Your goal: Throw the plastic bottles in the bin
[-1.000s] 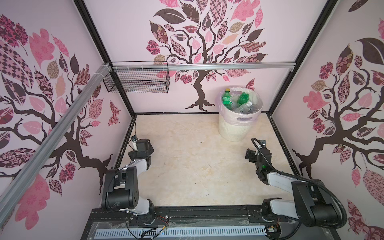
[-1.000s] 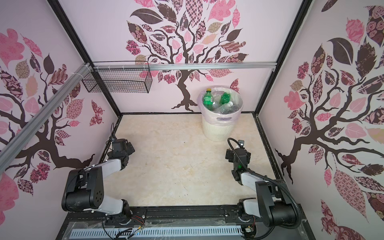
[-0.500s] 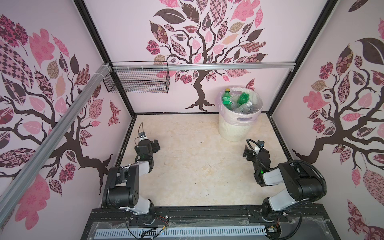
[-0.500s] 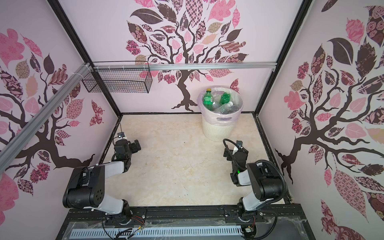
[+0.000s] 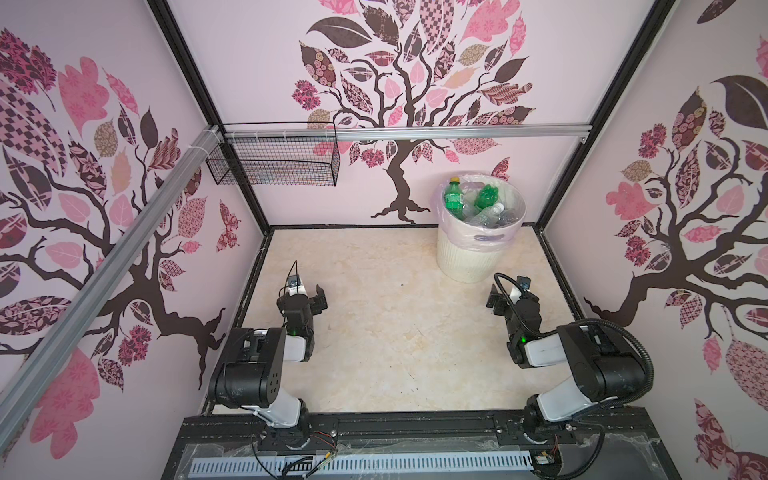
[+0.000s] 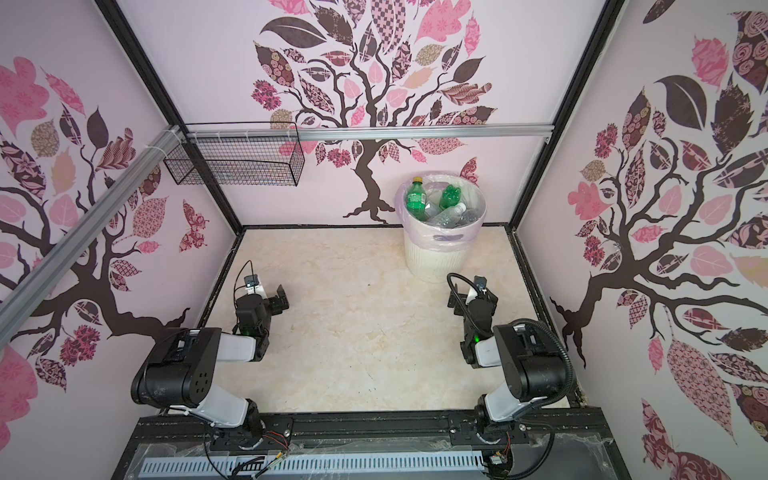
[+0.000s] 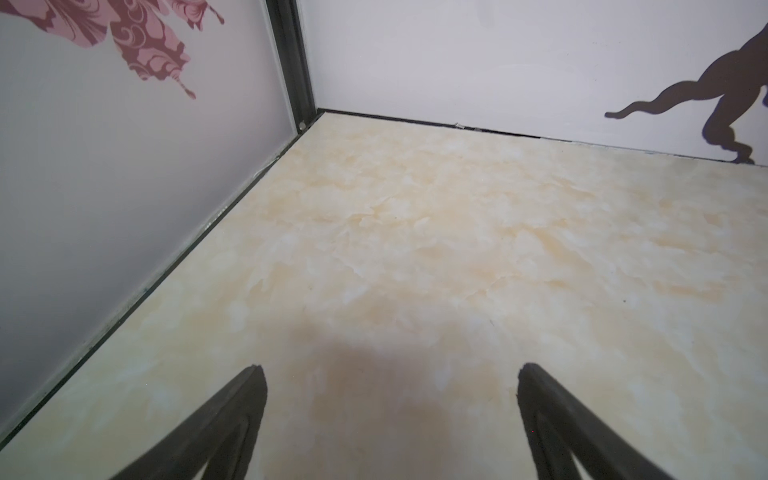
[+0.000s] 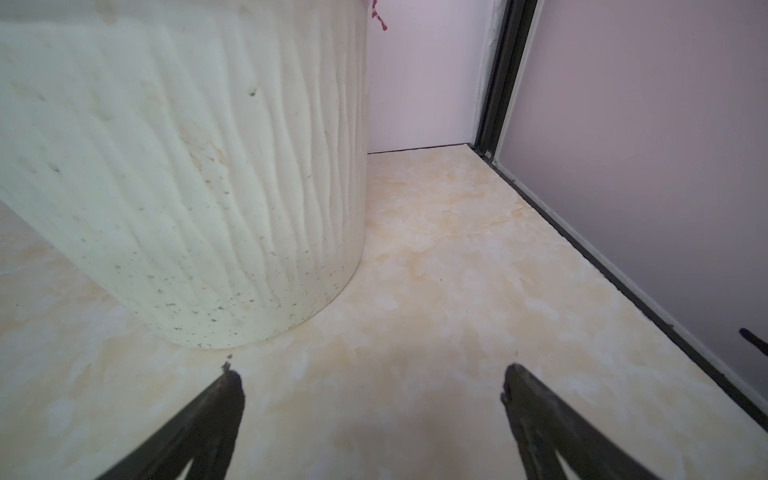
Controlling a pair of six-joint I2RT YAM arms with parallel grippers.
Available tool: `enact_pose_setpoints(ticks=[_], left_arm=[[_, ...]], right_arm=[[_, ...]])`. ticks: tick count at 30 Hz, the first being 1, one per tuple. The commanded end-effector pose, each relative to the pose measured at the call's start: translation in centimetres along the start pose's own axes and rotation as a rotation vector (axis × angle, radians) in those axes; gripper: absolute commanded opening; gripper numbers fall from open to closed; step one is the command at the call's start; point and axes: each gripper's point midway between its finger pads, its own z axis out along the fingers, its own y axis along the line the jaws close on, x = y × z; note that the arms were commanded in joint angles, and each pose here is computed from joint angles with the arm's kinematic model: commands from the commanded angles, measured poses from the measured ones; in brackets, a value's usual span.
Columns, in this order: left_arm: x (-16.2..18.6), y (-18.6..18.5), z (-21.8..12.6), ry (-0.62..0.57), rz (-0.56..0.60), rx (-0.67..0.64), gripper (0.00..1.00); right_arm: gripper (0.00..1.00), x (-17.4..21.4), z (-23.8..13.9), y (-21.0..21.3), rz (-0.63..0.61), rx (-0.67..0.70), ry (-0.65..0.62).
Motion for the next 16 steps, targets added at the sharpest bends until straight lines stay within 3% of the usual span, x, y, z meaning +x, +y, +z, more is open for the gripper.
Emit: enact_pose_setpoints(ticks=[1, 16], left_arm=[[-0.69, 0.29, 0.1, -0.011, 0.011, -0.021, 0.97], [-0.69, 0.29, 0.11, -0.013, 0.011, -0.02, 0.97]], right_arm=[[0.99, -0.77, 0.38, -0.21, 0.023, 0.016, -0.026], [0.99, -0.61, 0.53, -0.11, 0.025, 0.007, -0.013]])
